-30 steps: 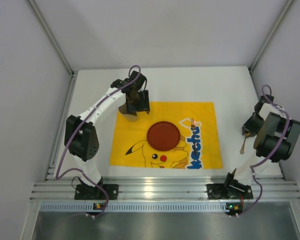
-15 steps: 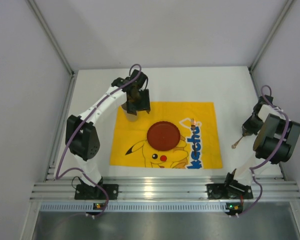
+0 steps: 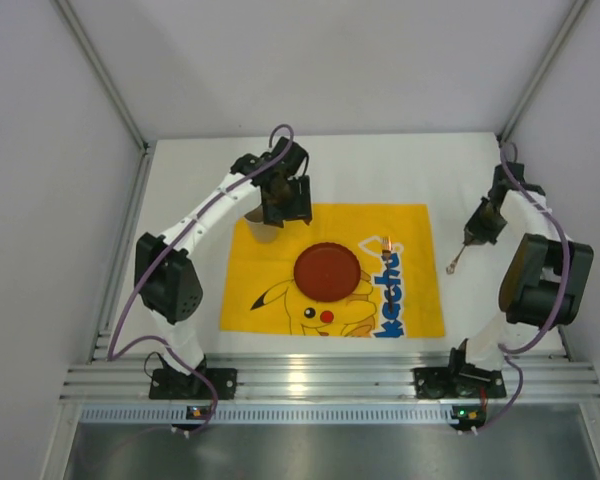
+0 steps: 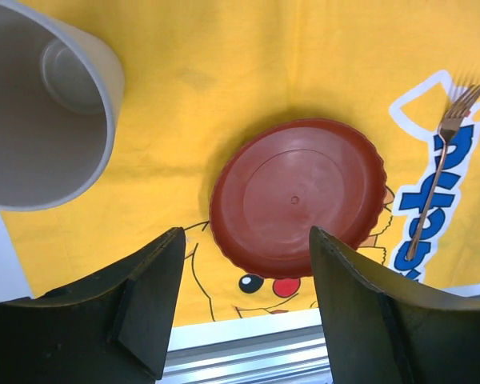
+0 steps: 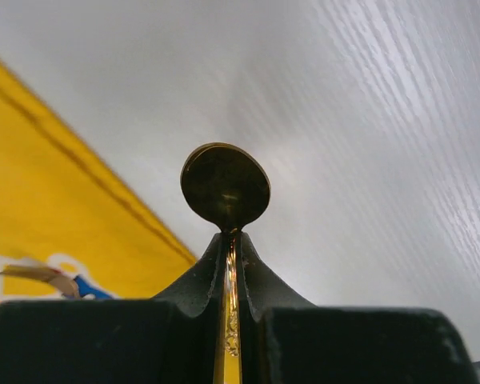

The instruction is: Set the dinner table for one person

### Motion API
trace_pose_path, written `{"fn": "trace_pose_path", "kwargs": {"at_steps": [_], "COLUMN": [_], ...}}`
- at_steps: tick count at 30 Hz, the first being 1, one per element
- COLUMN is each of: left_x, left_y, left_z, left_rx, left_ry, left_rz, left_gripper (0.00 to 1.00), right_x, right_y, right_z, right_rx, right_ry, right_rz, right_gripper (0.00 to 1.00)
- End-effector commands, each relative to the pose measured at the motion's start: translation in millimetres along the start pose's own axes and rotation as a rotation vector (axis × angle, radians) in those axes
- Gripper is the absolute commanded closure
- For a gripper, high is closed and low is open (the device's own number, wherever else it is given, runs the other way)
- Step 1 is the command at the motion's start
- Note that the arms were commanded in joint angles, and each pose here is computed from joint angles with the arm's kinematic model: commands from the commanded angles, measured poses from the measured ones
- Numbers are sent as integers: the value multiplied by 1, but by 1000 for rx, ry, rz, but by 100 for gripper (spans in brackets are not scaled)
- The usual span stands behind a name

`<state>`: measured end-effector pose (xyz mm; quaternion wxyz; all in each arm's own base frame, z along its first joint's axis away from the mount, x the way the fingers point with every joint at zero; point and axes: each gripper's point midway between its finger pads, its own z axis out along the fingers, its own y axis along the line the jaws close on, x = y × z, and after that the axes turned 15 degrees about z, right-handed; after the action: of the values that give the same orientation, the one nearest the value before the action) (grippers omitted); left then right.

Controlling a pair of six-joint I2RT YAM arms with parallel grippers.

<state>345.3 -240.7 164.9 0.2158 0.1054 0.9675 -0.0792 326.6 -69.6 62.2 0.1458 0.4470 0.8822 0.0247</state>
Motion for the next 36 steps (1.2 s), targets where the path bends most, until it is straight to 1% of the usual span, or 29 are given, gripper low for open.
{"fn": "trace_pose_path", "kwargs": {"at_steps": [1, 4, 5, 6, 7, 9, 10, 11, 12, 13, 14, 16, 17, 18, 19, 20, 22, 23, 25, 26, 31, 33, 36], "left_x": [-16, -27, -28, -30, -34, -36, -39, -40, -38, -33, -30, -20, -15, -11, -7, 2, 12, 22, 31, 39, 55, 65, 75], "left_y": [-4, -1, 1, 4, 13, 24, 33, 38, 44, 48, 55, 60, 63, 65, 66, 74, 79, 83, 89, 93, 102, 108, 115], "left_z": [-20, -34, -37, -42, -53, -66, -81, -89, -95, -103, -106, -117, -121, -132, -137, -141, -157, -162, -176, -180, -223, -237, -245], "left_rx": [-3, -20, -30, -43, -82, -126, -157, -175, -195, -187, -183, -177, -182, -178, -180, -210, -213, -226, -232, -245, -214, -212, -223], "left_ry": [-59, -110, -122, -135, -174, -217, -276, -307, -331, -364, -370, -387, -387, -407, -412, -398, -412, -396, -416, -404, -477, -497, -518], "left_rz": [-22, -30, -31, -36, -47, -64, -77, -96, -113, -147, -179, -223, -236, -253, -277, -287, -320, -323, -336, -340, -414, -421, -408], "left_gripper": [31, 29, 28, 28, 26, 24, 18, 13, 2, 2, 2, 2, 2, 2, 2, 2, 2, 2, 2, 2, 2, 2, 2], "right_x": [-18, -4, 8, 20, 30, 68, 79, 103, 116, 127, 151, 173, 193, 204, 221, 231, 247, 262, 275, 287, 323, 329, 342], "right_y": [50, 84, 99, 113, 122, 151, 159, 172, 178, 185, 192, 202, 204, 207, 212, 212, 218, 216, 219, 214, 212, 215, 219], "right_z": [-69, -100, -110, -118, -130, -149, -155, -162, -166, -169, -174, -177, -178, -179, -184, -185, -186, -183, -180, -174, -165, -163, -161], "right_rx": [-177, -283, -328, -394, -447, -571, -605, -645, -662, -682, -705, -738, -750, -761, -789, -795, -818, -811, -821, -811, -804, -804, -800], "right_ry": [-105, -104, -97, -64, -58, -9, 6, 33, 48, 60, 93, 132, 166, 184, 206, 221, 243, 266, 292, 315, 401, 400, 401], "right_rz": [-26, -93, -125, -150, -169, -237, -258, -303, -331, -352, -404, -431, -466, -483, -508, -522, -527, -543, -527, -533, -458, -431, -390], "right_gripper": [100, 100, 100, 100, 100, 100, 100, 100, 100, 100, 100, 100, 100, 100, 100, 100, 100, 100, 100, 100, 100, 100, 100]}}
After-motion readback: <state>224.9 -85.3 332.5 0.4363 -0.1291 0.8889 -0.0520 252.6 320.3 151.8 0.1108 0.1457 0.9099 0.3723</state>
